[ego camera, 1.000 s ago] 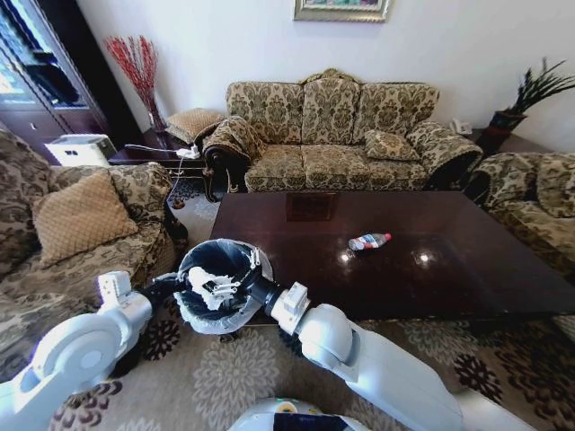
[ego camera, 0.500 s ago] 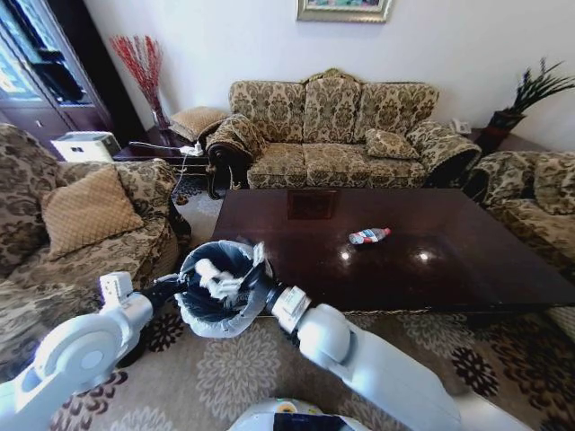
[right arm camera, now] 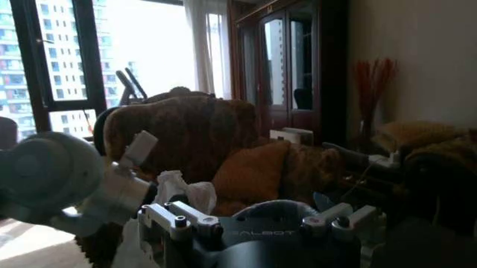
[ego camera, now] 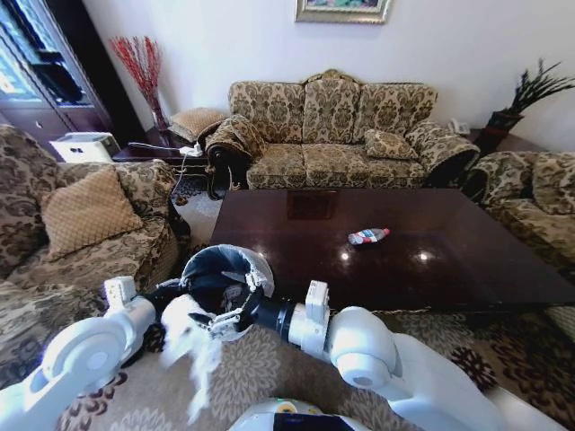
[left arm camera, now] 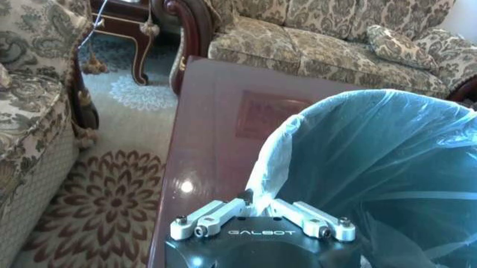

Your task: Move to the front of the table and place the trash on the table into the trash bin.

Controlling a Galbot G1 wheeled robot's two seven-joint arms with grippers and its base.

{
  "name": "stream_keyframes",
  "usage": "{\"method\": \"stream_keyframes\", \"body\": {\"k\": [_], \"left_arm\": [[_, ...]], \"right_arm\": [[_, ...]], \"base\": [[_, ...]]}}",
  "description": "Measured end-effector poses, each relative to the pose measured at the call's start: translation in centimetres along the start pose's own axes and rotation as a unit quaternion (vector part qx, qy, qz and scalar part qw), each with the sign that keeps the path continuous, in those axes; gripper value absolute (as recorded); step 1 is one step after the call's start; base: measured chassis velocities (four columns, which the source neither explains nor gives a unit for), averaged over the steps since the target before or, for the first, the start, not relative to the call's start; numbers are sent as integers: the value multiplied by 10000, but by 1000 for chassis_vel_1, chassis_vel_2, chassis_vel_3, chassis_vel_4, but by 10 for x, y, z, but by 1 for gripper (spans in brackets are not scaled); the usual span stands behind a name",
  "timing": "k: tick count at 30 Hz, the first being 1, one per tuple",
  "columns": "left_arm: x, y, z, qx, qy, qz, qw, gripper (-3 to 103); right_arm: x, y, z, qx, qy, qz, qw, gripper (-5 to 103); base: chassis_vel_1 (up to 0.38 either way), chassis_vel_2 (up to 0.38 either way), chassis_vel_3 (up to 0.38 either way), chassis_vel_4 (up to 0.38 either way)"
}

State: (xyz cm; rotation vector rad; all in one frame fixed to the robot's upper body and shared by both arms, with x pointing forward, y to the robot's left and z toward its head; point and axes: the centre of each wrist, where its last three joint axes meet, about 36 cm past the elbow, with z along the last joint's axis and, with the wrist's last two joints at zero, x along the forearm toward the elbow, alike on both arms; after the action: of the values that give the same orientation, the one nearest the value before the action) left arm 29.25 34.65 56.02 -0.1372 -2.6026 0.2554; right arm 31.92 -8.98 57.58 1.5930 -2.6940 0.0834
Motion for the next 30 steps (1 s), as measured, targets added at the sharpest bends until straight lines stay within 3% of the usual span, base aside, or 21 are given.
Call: {"method": "stream_keyframes", "body": {"k": [1,3,5,7,10,13,20,23,26,30], "left_arm": [[0,0,0,0,0,0,10000,0],[1,0,2,27,11,-4,10000,0],[1,0,2,34,8,-3,10000,0],[2,-2,2,57,-17,20,10000,0],[4,-5,3,84,-44,50,9999,0],[4,-5,3,92,-56,54,9999,0],[4,-7,3,58,-82,87,9999,0],[6,-10,4,-10,-91,147,9999,0],[4,-15,6,-78,-76,249,9996,0],[4,-19,9,-88,-99,312,9994,0]], "right_arm": [[0,0,0,0,0,0,10000,100],[-4,-26,6,754,-136,727,9944,100],[-4,-34,5,894,-138,871,9921,100],[-1,-61,-5,1114,-121,1164,9869,100],[2,-71,-15,1056,-79,1164,9875,100],[7,-65,-22,920,-46,965,9911,100],[14,-63,-31,939,224,750,9925,100],[27,-72,-47,1010,684,632,9905,100],[38,-77,-70,827,1187,294,9890,100],[40,-76,-86,773,1423,38,9868,100]], "base": [[0,0,0,0],[0,0,0,0],[0,0,0,0],[0,0,0,0],[0,0,0,0],[0,0,0,0],[0,0,0,0],[0,0,0,0],[0,0,0,0],[0,0,0,0]]}}
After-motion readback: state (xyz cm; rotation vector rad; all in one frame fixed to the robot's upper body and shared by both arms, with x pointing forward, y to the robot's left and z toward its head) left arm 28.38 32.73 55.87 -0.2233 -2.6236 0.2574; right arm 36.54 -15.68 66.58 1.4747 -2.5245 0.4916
